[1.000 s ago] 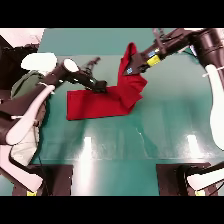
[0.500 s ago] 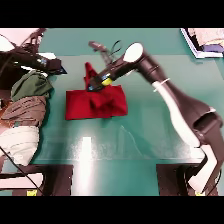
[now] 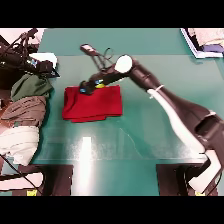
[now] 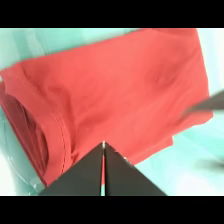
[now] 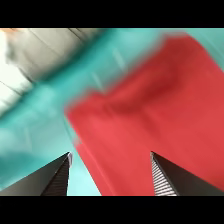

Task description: Fold the shirts.

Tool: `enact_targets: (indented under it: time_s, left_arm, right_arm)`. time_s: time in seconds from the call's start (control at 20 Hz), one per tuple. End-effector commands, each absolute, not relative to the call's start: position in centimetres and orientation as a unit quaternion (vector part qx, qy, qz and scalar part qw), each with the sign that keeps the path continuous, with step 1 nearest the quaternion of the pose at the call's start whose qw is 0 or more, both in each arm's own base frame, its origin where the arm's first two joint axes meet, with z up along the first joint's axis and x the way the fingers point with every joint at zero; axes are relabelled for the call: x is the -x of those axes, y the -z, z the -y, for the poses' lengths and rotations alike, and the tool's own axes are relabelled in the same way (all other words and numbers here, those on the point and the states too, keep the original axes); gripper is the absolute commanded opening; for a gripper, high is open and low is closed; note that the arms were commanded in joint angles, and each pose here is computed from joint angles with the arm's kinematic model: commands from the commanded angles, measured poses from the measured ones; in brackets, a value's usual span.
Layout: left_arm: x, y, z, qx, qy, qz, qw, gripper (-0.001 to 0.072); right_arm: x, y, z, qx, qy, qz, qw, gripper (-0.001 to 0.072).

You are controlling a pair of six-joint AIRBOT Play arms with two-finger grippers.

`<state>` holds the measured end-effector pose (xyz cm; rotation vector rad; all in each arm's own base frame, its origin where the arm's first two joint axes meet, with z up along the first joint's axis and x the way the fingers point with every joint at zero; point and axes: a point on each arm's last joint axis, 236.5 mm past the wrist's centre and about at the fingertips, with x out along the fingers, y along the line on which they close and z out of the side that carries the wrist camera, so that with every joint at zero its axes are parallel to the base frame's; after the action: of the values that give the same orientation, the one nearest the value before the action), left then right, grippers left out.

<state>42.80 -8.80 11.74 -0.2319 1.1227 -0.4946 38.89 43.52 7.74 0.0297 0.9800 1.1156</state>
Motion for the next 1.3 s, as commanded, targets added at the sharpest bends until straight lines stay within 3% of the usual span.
enact_targets:
  time_s: [0.0, 0.15, 0.2, 0.25, 0.55, 0.8, 0.95, 1.0, 1.15, 1.2, 1.25]
  left_arm:
    - [-42.2, -11.4, 8.8, 0.108, 0.234, -0.536, 0.804, 0.0023]
    - [-42.5, -11.5, 8.8, 0.109, 0.232, -0.531, 0.808, 0.0023]
    - [-42.7, -11.6, 8.8, 0.11, 0.231, -0.527, 0.81, 0.0023]
    - [-42.9, -11.7, 8.7, 0.111, 0.23, -0.524, 0.812, 0.0023]
    - [-43.4, -11.8, 8.7, 0.112, 0.226, -0.515, 0.819, 0.0023]
    - [-43.4, -11.8, 8.7, 0.112, 0.226, -0.515, 0.819, 0.0023]
    - [-43.3, -11.8, 8.7, 0.111, 0.227, -0.518, 0.817, 0.0023]
    - [-43.2, -11.8, 8.7, 0.111, 0.228, -0.518, 0.817, 0.0023]
    - [-43.2, -11.8, 8.7, 0.111, 0.228, -0.519, 0.816, 0.0023]
    - [-43.1, -11.7, 8.7, 0.111, 0.229, -0.521, 0.815, 0.0023]
    - [-42.9, -11.7, 8.7, 0.111, 0.23, -0.524, 0.813, 0.0023]
  right_arm:
    - [-38.3, -4.3, -33.9, -0.018, -0.437, -0.535, 0.723, 0.0547]
    - [-39.1, -1.0, -26.7, -0.095, -0.346, -0.578, 0.733, 0.0564]
    - [-39.1, 0.3, -24.5, -0.117, -0.318, -0.592, 0.732, 0.0692]
    - [-39.1, 1.4, -23.2, -0.133, -0.3, -0.603, 0.727, 0.0715]
    - [-39.2, 4.9, -26.5, -0.278, -0.326, -0.617, 0.66, 0.0679]
    - [-39.4, 5.8, -33.1, -0.255, -0.379, -0.619, 0.639, 0.064]
    - [-39.0, 5.7, -36.4, -0.232, -0.407, -0.613, 0.636, 0.0547]
    - [-38.8, 5.8, -37.1, -0.227, -0.412, -0.613, 0.634, 0.0545]
    - [-38.8, 5.9, -37.9, -0.213, -0.423, -0.601, 0.644, 0.0103]
    - [-38.8, 5.8, -37.9, -0.205, -0.43, -0.596, 0.646, 0.0021]
    - [-38.8, 5.6, -37.8, -0.202, -0.433, -0.593, 0.648, 0.002]
